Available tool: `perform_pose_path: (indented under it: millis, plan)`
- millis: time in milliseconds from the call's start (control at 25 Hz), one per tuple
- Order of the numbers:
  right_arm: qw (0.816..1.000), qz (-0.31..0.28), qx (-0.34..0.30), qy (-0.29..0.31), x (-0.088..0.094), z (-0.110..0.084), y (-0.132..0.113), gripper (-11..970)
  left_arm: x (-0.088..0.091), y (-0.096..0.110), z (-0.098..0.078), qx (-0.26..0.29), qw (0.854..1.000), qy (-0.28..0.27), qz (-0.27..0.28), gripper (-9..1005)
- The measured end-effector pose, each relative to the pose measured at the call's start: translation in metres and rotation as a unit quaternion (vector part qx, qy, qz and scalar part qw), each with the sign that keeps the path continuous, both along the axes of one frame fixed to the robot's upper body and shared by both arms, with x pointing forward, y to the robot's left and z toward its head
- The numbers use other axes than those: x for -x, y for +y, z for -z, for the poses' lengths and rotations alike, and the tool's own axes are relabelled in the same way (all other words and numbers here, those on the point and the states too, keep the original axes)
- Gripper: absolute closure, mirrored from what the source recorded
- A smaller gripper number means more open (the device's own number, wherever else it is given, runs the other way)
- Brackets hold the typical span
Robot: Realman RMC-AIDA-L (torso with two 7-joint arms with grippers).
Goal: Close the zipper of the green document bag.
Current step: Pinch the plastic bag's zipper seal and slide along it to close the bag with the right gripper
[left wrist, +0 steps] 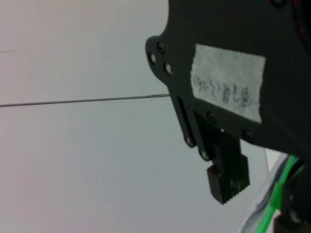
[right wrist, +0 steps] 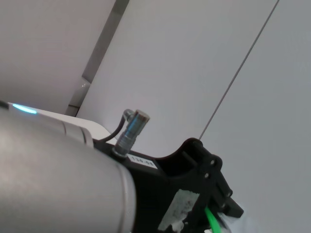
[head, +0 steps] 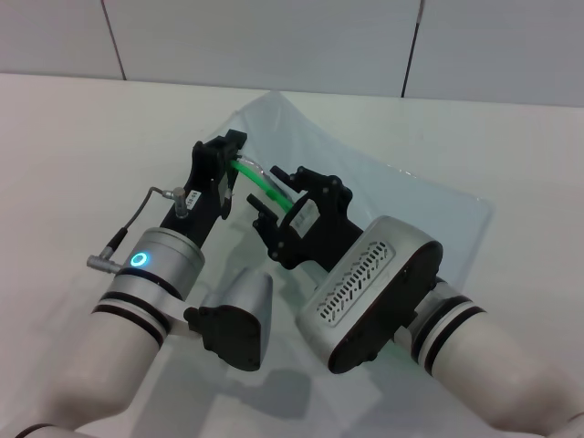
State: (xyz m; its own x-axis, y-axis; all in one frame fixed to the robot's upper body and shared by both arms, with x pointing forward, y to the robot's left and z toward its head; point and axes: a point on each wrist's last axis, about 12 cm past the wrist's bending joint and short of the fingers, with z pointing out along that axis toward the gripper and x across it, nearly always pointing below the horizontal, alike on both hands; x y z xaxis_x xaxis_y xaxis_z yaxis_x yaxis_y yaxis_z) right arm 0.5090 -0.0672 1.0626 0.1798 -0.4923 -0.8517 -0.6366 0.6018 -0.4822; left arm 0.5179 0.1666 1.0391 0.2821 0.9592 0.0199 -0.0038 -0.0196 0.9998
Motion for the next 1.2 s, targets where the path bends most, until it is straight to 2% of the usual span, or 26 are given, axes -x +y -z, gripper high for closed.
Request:
perform_pose_path:
  millis: [280,600,1200]
  plan:
    - [1.0,0.001,0.002,-0.001,-0.0009,0.0004,-0.0007,542,0.0,-0.0001,-0.0001,-0.001,1.0,-0.001,0.001,944]
    - [1.0,0.001,0.006,0.001,-0.002,0.002,-0.002,692,0.0005,-0.0006,-0.0008,-0.003,1.0,-0.005,0.003,944]
    - [1.0,0.006,0.007,0.0,-0.0032,0.0028,-0.0034,694,0.0015,-0.0009,-0.0011,-0.004,1.0,-0.009,0.006,943]
